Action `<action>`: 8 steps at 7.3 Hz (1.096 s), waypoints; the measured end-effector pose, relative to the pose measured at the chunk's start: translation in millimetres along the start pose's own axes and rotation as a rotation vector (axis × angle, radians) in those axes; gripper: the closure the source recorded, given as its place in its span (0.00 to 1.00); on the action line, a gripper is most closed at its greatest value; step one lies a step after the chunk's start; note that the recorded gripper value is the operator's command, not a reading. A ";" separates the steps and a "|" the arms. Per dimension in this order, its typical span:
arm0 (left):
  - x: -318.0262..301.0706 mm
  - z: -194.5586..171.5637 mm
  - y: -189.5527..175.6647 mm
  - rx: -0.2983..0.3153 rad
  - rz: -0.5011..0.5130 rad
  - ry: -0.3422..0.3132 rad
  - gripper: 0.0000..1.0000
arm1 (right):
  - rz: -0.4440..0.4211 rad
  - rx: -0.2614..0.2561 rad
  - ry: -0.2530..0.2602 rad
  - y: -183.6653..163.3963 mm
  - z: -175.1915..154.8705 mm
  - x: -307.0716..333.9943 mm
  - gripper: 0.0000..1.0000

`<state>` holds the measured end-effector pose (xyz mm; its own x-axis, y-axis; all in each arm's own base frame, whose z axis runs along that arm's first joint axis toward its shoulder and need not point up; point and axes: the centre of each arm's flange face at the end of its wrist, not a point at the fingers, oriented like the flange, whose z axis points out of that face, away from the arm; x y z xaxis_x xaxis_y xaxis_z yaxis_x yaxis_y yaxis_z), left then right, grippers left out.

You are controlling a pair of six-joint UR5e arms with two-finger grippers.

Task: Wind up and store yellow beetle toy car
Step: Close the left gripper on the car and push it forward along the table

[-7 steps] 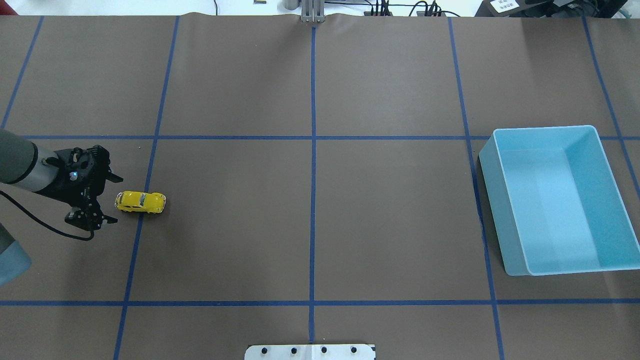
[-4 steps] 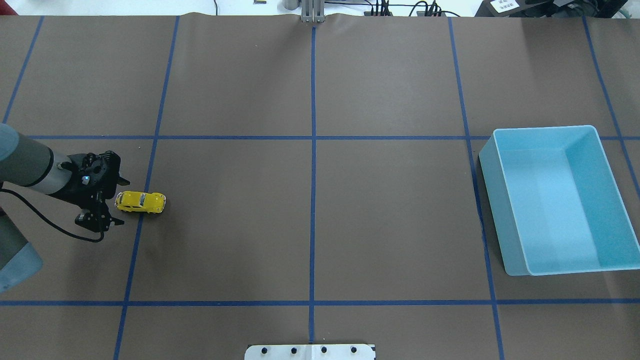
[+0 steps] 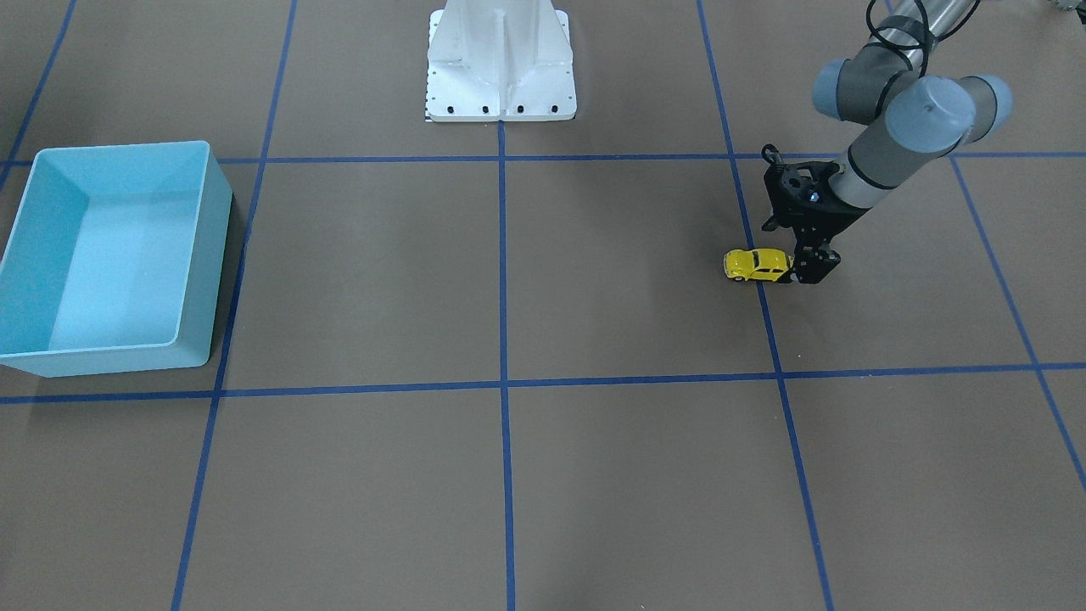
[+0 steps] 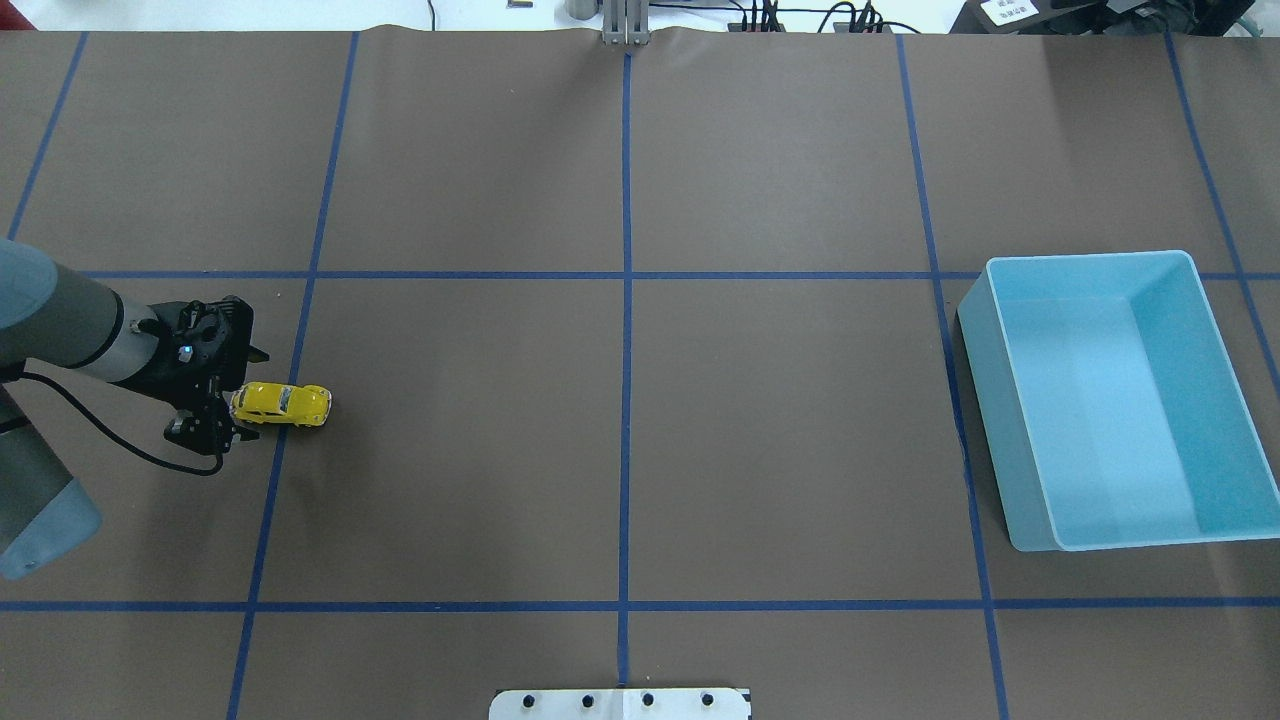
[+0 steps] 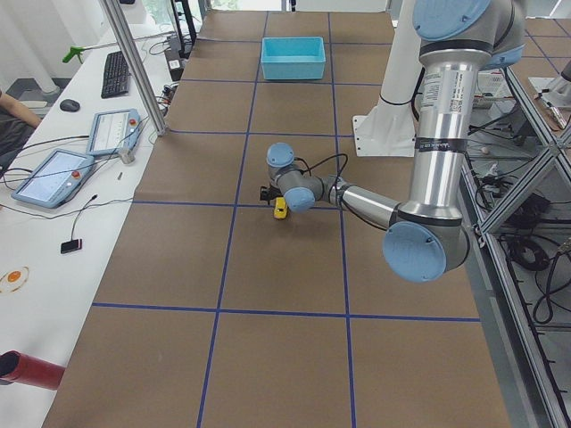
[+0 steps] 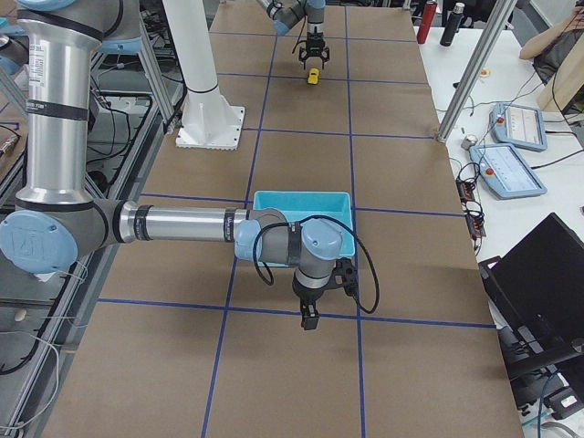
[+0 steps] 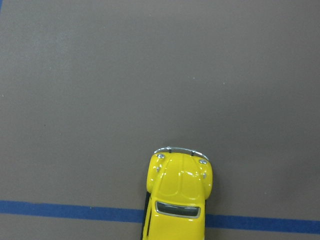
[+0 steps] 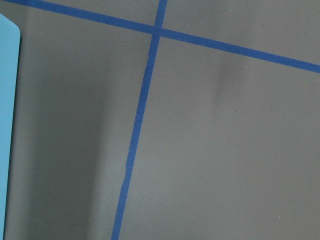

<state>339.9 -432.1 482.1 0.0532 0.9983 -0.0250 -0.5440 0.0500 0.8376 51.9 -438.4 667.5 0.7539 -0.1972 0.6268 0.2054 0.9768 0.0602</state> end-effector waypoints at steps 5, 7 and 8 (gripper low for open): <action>7.2 20.3 1.3 -0.019 0.007 0.031 0.67 | 0.000 0.000 0.000 0.4 0.2 0.1 0.01; 7.5 20.2 0.5 -0.015 0.012 0.031 0.96 | 0.000 0.000 0.000 0.3 -0.2 -0.2 0.01; 8.1 17.0 -2.6 0.002 0.023 0.026 0.99 | -0.001 0.001 0.000 0.2 -0.3 -0.3 0.01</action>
<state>355.9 -424.6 489.0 0.0191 0.9996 -0.0195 -0.5431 0.0268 0.8392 51.9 -438.2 667.1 0.7538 -0.1978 0.6266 0.2055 0.9768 0.0611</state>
